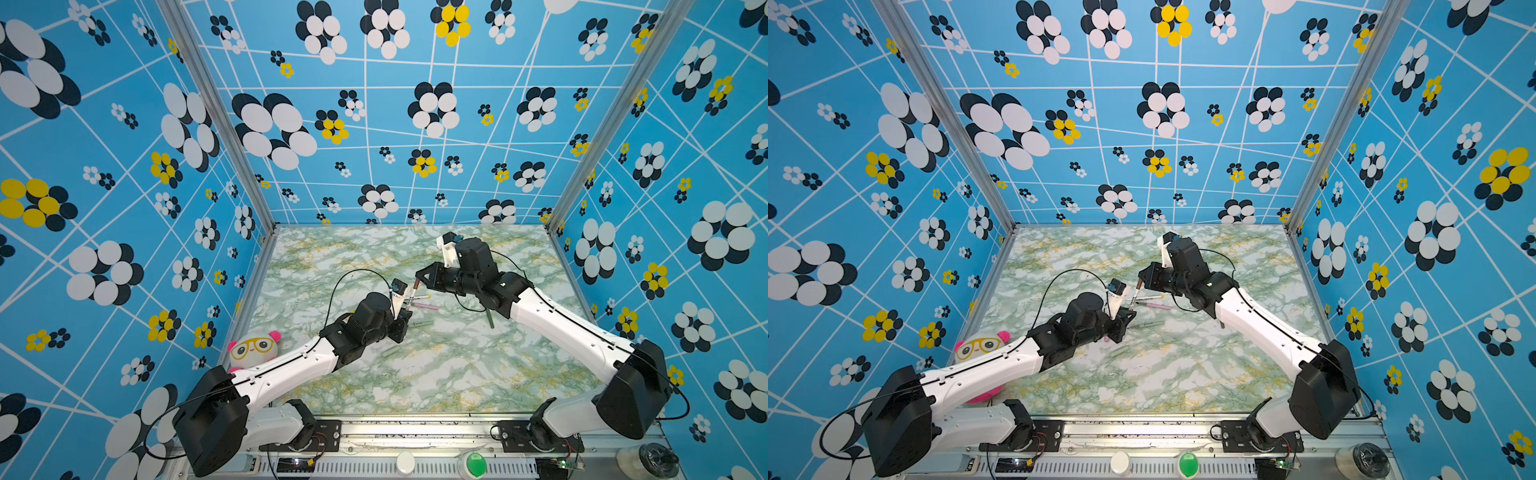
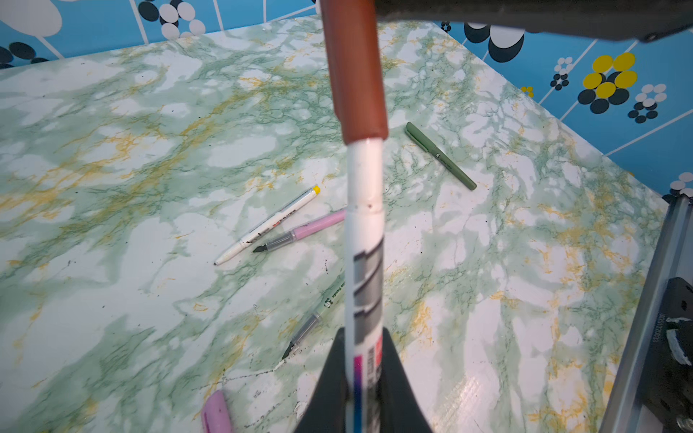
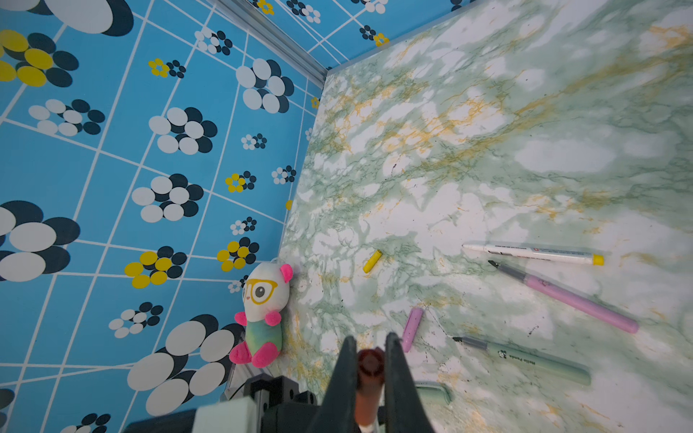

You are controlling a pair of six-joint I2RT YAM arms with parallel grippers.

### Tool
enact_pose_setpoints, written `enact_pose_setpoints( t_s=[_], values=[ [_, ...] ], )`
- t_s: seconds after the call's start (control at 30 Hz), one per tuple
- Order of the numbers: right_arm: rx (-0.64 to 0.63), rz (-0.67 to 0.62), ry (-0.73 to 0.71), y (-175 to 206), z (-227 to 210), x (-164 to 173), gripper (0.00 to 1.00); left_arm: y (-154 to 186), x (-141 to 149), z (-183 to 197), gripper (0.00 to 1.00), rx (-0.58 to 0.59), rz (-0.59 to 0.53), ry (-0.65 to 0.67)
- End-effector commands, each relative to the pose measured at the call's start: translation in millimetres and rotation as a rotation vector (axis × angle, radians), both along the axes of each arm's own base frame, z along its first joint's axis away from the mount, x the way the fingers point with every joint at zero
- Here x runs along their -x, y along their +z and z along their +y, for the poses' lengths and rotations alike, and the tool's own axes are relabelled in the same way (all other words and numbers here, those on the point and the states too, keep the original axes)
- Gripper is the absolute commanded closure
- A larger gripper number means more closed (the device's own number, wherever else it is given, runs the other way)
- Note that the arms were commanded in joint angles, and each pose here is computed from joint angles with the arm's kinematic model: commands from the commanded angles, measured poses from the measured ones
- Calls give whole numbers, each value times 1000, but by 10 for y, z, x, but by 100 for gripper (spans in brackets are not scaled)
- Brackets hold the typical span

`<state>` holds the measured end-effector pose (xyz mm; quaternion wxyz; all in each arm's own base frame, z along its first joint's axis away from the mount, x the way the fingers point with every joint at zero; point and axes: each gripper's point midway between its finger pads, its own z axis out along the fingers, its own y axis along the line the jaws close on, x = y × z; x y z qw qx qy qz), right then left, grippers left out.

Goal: Insert pens into pen caps
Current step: Put on the pen cap to the pen.

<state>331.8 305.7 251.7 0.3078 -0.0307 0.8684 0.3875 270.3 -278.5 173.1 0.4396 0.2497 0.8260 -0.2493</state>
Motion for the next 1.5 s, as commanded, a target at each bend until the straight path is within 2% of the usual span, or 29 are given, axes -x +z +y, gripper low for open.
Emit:
enact_pose_setpoints(
  t_s=[0.0,0.27,0.53,1.0,1.23,1.47],
  values=[
    [119,209,84,-561,-1,375,92,857,-239,-57,100,155,-250,55],
    [110,188,132,-525,28,431,87,849,-229,-123,100,137,-244,18],
    [112,134,120,-398,-2,394,82,796,-201,-145,100,123,-229,-4],
    [118,45,70,-118,-137,360,55,645,-201,-141,100,108,-198,1],
    [121,-2,27,96,-230,294,52,550,-191,-112,100,83,-184,5],
    [106,-31,44,246,-176,259,52,498,-184,-108,100,71,-175,2]
  ],
)
